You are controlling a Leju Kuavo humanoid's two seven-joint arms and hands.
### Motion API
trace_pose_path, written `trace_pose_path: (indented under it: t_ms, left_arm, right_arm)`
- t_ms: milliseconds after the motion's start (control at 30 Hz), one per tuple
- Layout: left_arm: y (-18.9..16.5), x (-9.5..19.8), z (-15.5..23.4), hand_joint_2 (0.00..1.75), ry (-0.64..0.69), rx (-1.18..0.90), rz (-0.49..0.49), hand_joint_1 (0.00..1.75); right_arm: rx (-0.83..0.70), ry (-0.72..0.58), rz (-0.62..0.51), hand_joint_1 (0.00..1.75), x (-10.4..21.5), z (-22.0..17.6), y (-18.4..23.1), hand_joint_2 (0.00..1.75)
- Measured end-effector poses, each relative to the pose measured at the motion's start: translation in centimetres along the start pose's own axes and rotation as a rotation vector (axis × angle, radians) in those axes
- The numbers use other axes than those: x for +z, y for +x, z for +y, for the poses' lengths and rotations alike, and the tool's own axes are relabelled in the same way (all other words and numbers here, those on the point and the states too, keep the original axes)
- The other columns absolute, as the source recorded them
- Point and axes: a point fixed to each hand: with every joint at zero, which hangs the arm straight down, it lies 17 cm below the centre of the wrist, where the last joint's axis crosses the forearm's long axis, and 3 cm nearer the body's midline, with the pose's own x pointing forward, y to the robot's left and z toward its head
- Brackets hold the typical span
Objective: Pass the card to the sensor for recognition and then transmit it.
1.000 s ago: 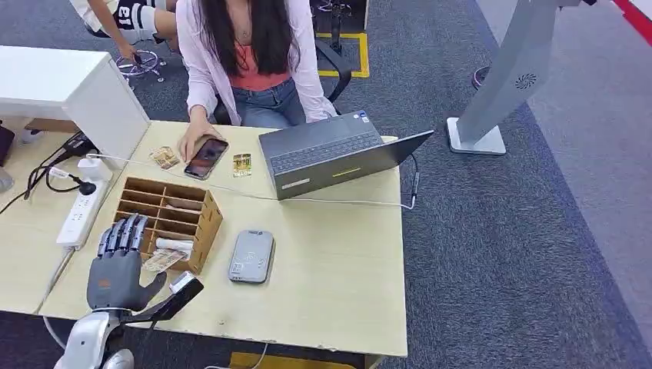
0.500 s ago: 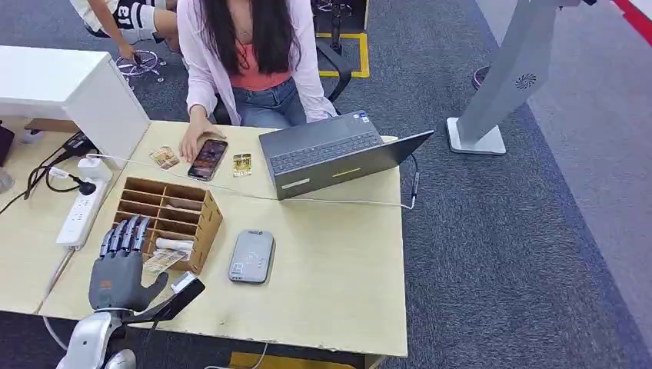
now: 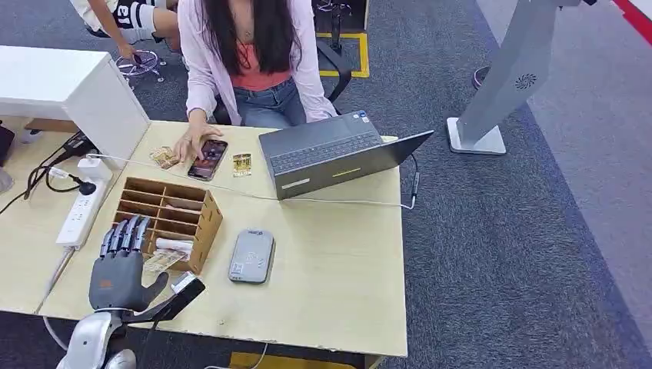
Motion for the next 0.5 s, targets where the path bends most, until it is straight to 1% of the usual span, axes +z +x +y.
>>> trace_pose_path:
  t_ms: [500]
  left_arm:
    - [0.1,-0.01,-0.01,1.75,0.0,0.003,0.0,0.0]
  right_arm:
    - [0.0,0.0,0.0,0.0,0.0,0.0,0.0,1.75]
